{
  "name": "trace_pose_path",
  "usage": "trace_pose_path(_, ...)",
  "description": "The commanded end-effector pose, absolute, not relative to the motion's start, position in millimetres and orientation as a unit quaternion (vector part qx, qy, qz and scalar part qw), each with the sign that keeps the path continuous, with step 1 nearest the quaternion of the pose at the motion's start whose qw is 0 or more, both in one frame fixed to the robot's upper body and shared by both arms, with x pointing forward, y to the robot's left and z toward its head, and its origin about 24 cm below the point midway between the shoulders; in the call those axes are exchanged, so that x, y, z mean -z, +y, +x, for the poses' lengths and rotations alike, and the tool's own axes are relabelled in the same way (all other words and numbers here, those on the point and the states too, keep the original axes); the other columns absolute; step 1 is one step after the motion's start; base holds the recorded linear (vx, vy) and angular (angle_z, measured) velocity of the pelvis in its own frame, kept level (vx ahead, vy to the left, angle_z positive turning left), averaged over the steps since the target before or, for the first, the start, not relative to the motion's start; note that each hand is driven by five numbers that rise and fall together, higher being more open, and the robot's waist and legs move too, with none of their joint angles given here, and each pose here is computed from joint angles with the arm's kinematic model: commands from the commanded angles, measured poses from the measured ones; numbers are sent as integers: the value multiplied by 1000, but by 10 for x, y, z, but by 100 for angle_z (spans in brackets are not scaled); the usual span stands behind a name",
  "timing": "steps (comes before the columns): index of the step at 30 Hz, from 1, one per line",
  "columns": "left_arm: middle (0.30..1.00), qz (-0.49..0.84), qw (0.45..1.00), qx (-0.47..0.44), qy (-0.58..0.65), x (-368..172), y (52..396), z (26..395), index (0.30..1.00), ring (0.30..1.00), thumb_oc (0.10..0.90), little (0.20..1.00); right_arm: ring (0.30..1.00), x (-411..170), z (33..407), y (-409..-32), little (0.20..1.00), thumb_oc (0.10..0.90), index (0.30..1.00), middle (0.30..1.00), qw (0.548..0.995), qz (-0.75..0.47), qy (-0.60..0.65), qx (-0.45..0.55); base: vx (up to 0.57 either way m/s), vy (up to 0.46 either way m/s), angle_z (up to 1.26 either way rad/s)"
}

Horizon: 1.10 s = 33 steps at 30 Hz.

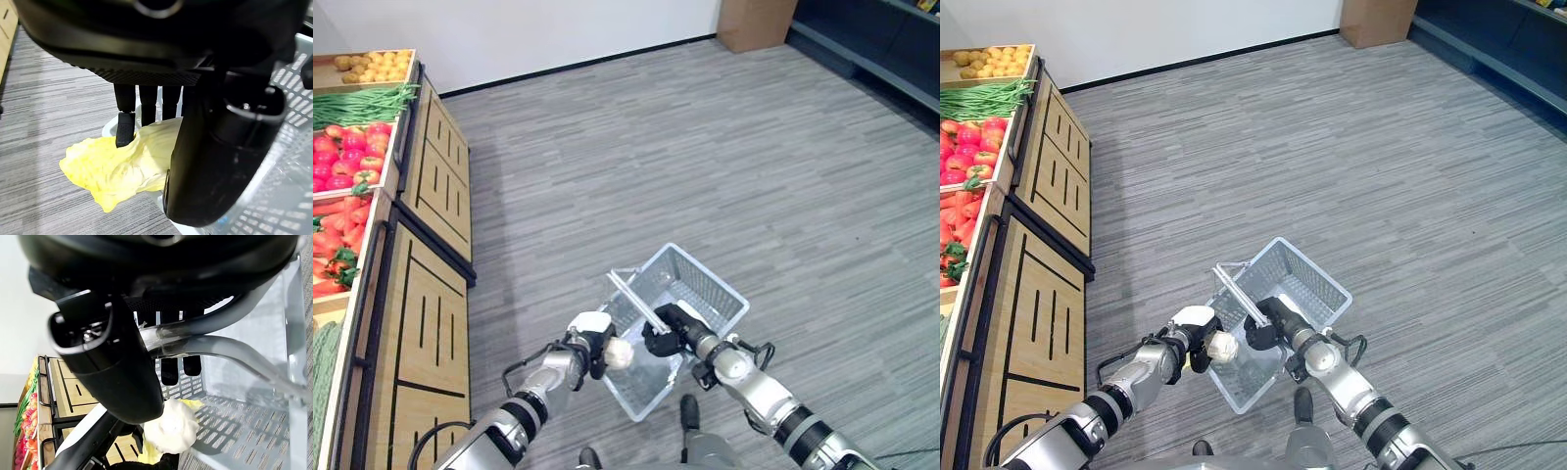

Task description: Get the vegetables into the basket

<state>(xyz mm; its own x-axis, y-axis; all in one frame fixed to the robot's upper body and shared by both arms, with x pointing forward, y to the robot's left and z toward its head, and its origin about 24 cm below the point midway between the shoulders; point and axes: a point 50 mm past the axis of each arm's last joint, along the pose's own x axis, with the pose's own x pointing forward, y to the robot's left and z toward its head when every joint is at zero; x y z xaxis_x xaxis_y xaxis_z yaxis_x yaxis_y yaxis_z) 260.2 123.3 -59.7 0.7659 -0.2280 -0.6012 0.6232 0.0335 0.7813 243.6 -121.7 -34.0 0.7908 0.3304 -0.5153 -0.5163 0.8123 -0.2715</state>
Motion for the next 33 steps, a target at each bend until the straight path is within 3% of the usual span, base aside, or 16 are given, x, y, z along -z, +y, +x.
trace_pose_path(1, 300, 661, 682, 300, 89, 344, 1148, 2838, 300, 300, 400, 300, 300, -645, 2653, -503, 300, 400, 300, 300, 947, -58, -9, -316, 0, 0, 0)
trace_pose_path(5, 300, 662, 679, 308, 78, 306, 1097, 2863, 300, 300, 400, 300, 300, -702, 2589, -365, 300, 400, 300, 300, 934, -13, -8, -358, -22, -8, -2)
trace_pose_path(15, 300, 675, 661, 325, 43, 208, 973, 2917, 300, 300, 400, 300, 300, -721, 2567, -239, 300, 400, 300, 300, 915, -35, -9, -403, -7, -2, -1)
trace_pose_path(16, 547, 676, 658, 328, 42, 215, 957, 2914, 547, 547, 576, 547, 300, -740, 2563, -222, 300, 400, 300, 300, 912, -33, -12, -409, 0, 0, 0)
trace_pose_path(17, 1000, 677, 657, 330, 41, 217, 943, 2916, 1000, 1000, 900, 1000, 300, -746, 2566, -218, 300, 400, 300, 300, 911, -31, -13, -410, 0, 0, 0)
trace_pose_path(33, 1000, 676, 641, 357, 72, 421, 854, 2831, 1000, 1000, 900, 1000, 300, -761, 2535, -99, 300, 400, 300, 300, 899, -11, -8, -439, 0, 0, 0)
